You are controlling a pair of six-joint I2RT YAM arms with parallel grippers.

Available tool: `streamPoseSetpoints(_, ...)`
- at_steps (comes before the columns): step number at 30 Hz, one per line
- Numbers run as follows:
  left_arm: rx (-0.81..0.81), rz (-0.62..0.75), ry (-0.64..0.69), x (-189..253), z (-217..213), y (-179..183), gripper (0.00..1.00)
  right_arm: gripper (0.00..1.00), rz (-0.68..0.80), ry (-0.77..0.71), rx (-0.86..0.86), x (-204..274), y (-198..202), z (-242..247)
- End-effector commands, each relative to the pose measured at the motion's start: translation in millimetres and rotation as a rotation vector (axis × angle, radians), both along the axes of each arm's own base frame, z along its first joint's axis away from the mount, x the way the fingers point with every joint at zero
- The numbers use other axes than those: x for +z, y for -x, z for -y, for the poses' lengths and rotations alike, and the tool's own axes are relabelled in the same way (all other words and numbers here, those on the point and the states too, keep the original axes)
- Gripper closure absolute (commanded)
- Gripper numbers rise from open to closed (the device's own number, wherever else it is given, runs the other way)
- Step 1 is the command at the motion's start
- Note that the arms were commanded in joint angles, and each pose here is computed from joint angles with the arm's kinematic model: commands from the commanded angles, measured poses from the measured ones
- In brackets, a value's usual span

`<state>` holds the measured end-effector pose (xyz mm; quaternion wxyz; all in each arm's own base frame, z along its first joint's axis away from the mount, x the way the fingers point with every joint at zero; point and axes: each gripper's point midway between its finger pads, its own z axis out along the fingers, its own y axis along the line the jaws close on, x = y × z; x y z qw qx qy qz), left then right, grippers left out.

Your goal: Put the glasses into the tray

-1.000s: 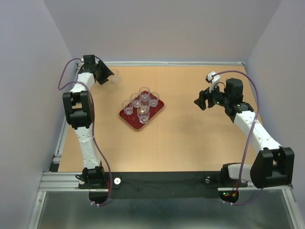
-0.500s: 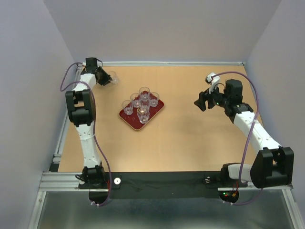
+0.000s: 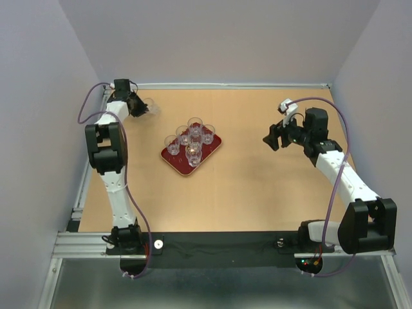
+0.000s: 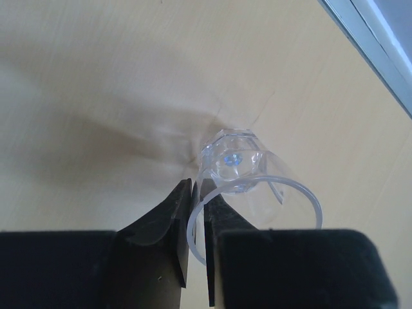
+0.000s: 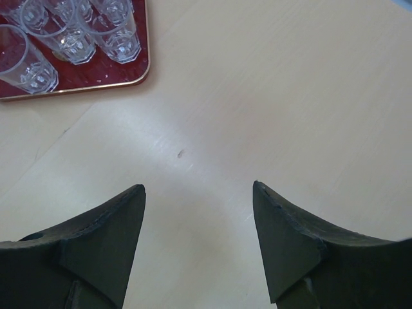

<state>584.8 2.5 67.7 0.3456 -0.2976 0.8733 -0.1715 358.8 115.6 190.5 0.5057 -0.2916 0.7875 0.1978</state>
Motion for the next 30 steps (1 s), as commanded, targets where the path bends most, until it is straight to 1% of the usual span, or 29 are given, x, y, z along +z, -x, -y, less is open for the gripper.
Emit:
streamPoseSetpoints(1,-0.063,0.223,-0.105,98.2,-6.0,5.5,1.0,0.27,0.048,0.0,0.0,8.8,-4.5,2.5)
streamPoseSetpoints(2,-0.066,0.266,-0.12,122.0,-5.9,12.7,1.0,0.27,0.048,0.001,0.001,8.3,-4.7,2.5)
streamPoseSetpoints(3,-0.065,0.266,-0.131,119.8,-6.7,20.7,1.0,0.27,0.048,-0.001,0.001,8.9,-4.4,2.3)
streamPoseSetpoints(4,-0.063,0.31,-0.148,144.0,-7.2,29.8,1.0,0.27,0.049,0.0,0.001,8.9,-4.6,2.9)
streamPoseSetpoints(6,-0.048,0.341,-0.168,157.7,-9.6,41.6,1.0,0.27,0.049,-0.001,0.0,8.9,-4.6,3.2)
streamPoseSetpoints(7,-0.047,0.317,-0.168,148.3,-9.8,53.8,1.0,0.27,0.052,0.001,0.003,9.1,-4.4,2.7)
streamPoseSetpoints(8,-0.044,0.358,-0.176,169.2,-8.5,65.3,1.0,0.27,0.052,0.0,0.004,9.3,-3.5,2.5)
streamPoseSetpoints(12,-0.054,0.391,-0.174,180.7,-2.0,107.8,1.0,0.27,0.058,-0.002,0.005,11.7,-2.9,3.4)
streamPoseSetpoints(13,-0.058,0.358,-0.167,164.2,-0.5,121.7,1.0,0.27,0.058,-0.005,0.008,11.7,-2.3,3.3)
streamPoseSetpoints(14,-0.063,0.394,-0.166,178.7,3.0,136.3,1.0,0.27,0.06,-0.005,0.011,12.4,-2.3,2.5)
streamPoseSetpoints(17,-0.095,0.398,-0.134,170.6,14.7,175.1,1.0,0.27,0.063,-0.003,0.01,12.8,-2.0,3.2)
streamPoseSetpoints(18,-0.114,0.361,-0.107,152.1,20.8,190.1,1.0,0.27,0.069,-0.003,0.012,14.5,-1.5,3.0)
streamPoseSetpoints(19,-0.123,0.396,-0.097,162.8,24.7,202.2,1.0,0.27,0.068,-0.002,0.011,13.8,-1.5,3.6)
streamPoseSetpoints(21,-0.153,0.391,-0.067,157.2,34.1,219.1,1.0,0.27,0.071,0.0,0.014,13.8,-1.1,3.6)
streamPoseSetpoints(22,-0.158,0.358,-0.051,143.2,37.3,230.8,1.0,0.27,0.071,-0.001,0.014,14.3,-0.9,3.5)
streamPoseSetpoints(23,-0.171,0.388,-0.032,150.9,43.5,241.0,1.0,0.27,0.072,0.0,0.014,14.3,-0.9,3.6)
streamPoseSetpoints(24,-0.178,0.389,-0.022,149.3,46.9,247.3,1.0,0.27,0.071,0.0,0.013,13.6,-0.9,4.1)
streamPoseSetpoints(25,-0.18,0.357,-0.006,136.0,49.4,256.2,1.0,0.27,0.072,0.001,0.016,13.7,-0.6,3.4)
streamPoseSetpoints(27,-0.199,0.367,0.022,135.8,57.8,268.4,1.0,0.27,0.07,0.003,0.016,12.6,-1.1,3.7)
streamPoseSetpoints(30,-0.206,0.329,0.055,118.0,64.6,283.7,1.0,0.27,0.069,0.004,0.016,11.9,-0.9,3.7)
